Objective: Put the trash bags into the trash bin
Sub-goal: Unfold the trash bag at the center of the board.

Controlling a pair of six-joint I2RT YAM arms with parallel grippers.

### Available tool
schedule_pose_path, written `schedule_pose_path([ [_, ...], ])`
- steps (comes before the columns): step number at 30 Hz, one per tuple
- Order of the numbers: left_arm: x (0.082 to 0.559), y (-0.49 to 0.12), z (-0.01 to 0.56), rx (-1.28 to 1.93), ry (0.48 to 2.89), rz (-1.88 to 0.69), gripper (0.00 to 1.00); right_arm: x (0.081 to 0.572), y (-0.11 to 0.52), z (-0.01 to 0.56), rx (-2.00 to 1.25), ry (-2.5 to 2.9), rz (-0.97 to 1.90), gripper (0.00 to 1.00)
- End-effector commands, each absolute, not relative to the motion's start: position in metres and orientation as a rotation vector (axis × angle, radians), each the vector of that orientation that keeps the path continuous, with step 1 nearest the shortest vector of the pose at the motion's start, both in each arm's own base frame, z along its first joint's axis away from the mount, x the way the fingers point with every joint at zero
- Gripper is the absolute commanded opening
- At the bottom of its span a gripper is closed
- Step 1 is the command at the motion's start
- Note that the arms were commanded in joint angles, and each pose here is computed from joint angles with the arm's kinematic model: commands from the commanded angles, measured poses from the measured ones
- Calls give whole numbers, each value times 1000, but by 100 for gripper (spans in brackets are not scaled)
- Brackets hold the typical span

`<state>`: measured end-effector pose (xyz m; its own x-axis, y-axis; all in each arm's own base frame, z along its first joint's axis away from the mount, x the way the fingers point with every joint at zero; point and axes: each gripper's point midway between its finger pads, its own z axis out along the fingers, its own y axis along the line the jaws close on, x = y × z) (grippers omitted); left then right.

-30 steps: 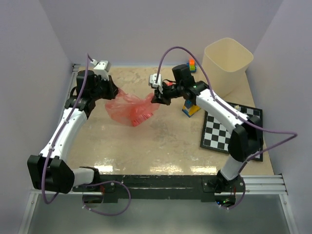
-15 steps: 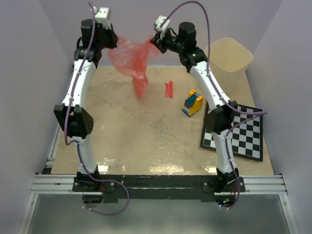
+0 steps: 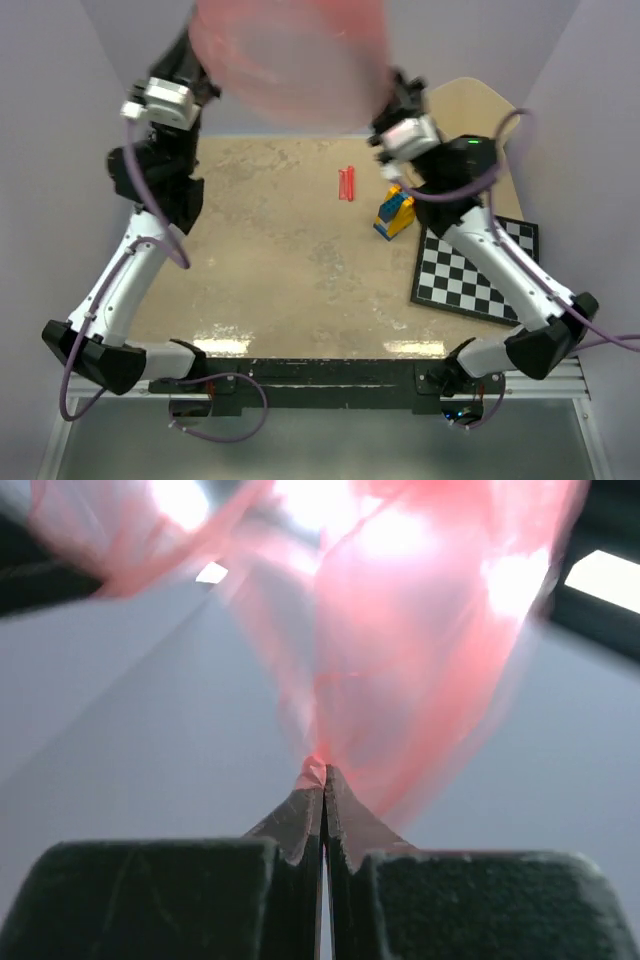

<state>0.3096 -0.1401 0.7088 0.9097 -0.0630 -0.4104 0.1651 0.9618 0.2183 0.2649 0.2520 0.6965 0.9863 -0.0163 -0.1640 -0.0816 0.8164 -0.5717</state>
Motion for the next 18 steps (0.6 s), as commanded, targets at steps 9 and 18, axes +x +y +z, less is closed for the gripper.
schedule_pose_path([
  [9, 297, -175, 355, 751, 1282, -319, 0, 243, 281, 315, -1379, 1057, 448, 0],
  [18, 459, -128, 538, 399, 1125, 99, 0, 418, 273, 522, -796, 902, 263, 0],
])
